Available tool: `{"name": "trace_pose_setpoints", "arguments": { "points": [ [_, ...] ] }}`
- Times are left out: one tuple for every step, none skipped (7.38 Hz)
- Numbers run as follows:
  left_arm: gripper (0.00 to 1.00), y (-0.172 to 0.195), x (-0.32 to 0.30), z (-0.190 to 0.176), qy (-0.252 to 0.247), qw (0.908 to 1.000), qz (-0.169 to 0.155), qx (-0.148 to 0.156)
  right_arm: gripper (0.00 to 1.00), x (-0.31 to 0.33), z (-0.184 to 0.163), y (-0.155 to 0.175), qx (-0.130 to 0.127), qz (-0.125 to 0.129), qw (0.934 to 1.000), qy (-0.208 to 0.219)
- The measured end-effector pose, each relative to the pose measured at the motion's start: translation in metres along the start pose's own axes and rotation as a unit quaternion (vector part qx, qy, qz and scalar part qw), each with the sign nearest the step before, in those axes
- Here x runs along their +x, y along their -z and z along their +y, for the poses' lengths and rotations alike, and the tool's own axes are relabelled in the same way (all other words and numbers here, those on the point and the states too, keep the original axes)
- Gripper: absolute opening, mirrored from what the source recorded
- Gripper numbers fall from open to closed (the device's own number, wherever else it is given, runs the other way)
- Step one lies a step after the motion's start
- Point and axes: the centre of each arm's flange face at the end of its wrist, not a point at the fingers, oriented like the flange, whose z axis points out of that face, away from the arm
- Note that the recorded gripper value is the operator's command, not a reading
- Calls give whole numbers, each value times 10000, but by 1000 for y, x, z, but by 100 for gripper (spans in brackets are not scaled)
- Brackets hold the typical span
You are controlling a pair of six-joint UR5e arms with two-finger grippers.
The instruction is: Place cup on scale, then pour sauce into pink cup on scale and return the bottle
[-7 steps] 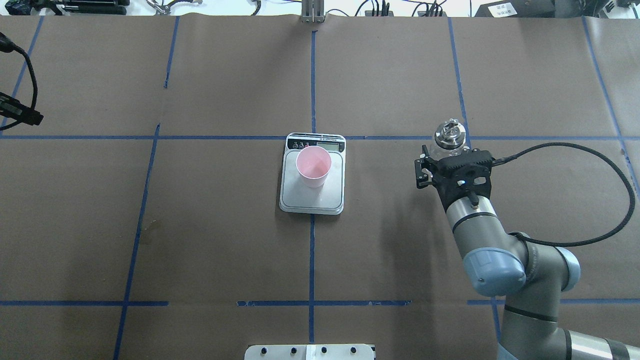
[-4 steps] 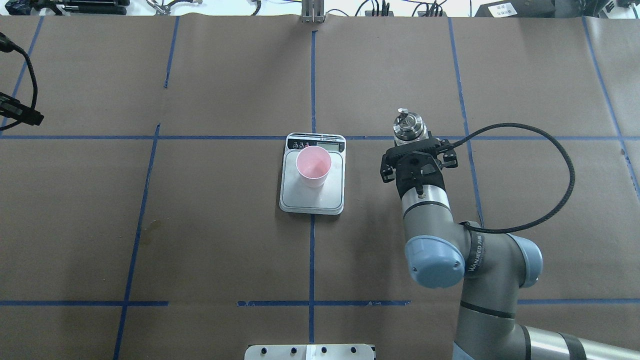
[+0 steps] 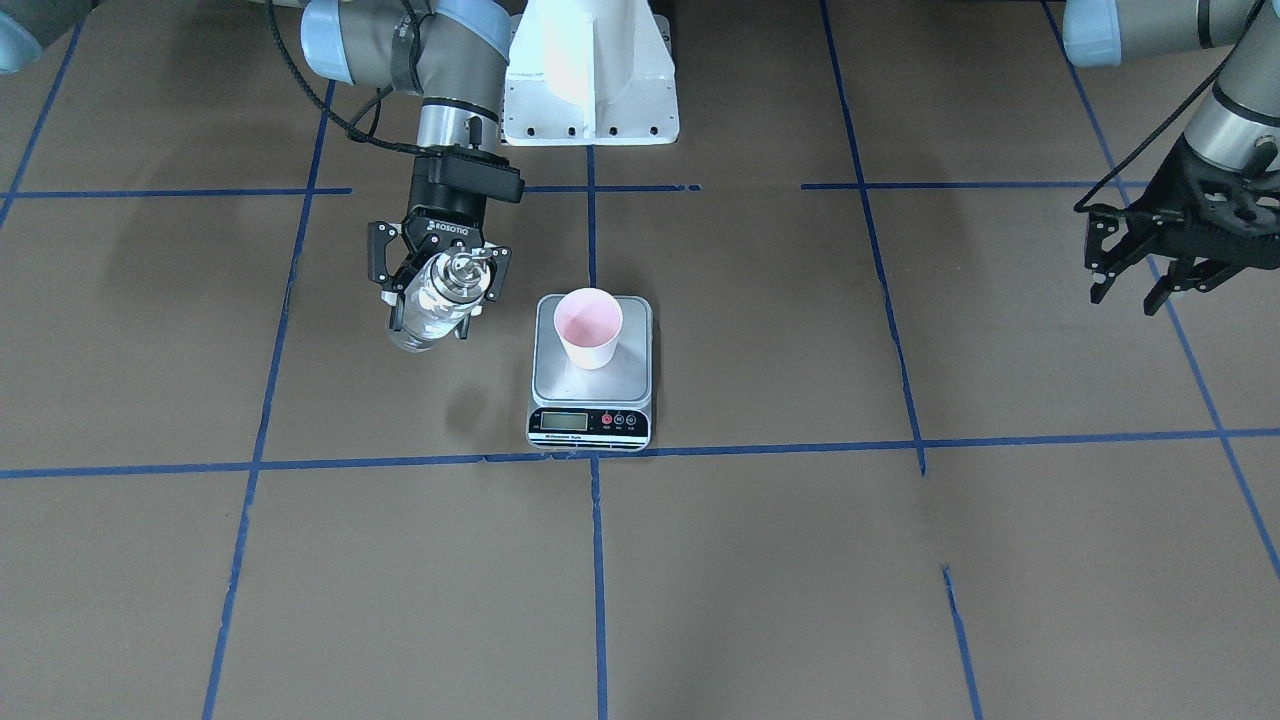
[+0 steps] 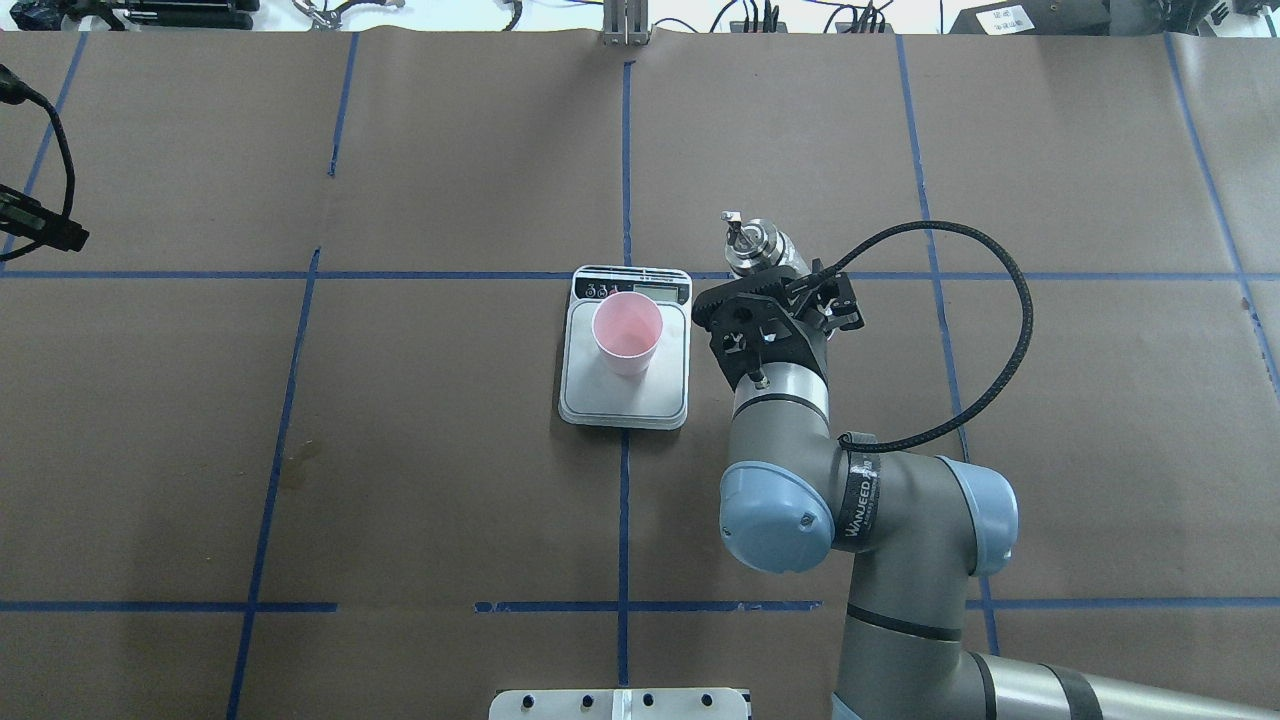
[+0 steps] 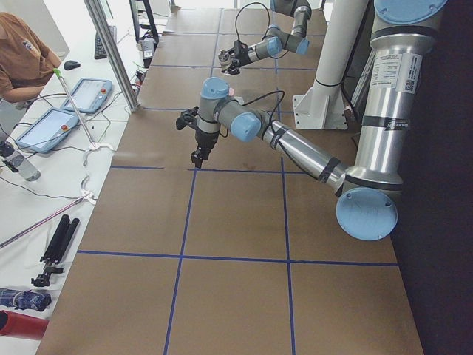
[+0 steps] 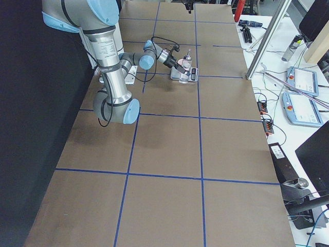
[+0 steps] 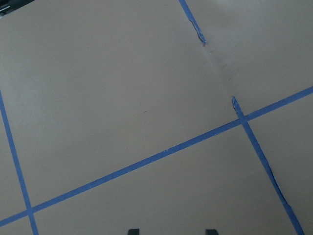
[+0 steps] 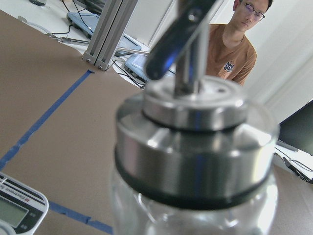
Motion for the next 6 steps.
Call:
{"name": "trace_pose_setpoints", "arguments": {
  "points": [
    [55,0,0,1,6,10000,-2,-3,0,-4,0,1,-74,79,9998,181],
    [55,-1,-1,2,12,10000,-2,-15,0,-10,-5,4,-200,213,9986,450],
    [55,-1,-1,3,14,10000,3,-22,0,-15,-12,8,-309,302,9968,676],
    [55,-1,-1,3,17,10000,13,-26,0,-19,-13,9,-384,372,9943,926],
    [55,-1,-1,3,18,10000,40,-35,0,-22,-12,8,-459,463,9898,1269],
    [55,-1,0,3,21,10000,78,-50,0,-26,-12,9,-551,585,9828,1665]
  ]
}}
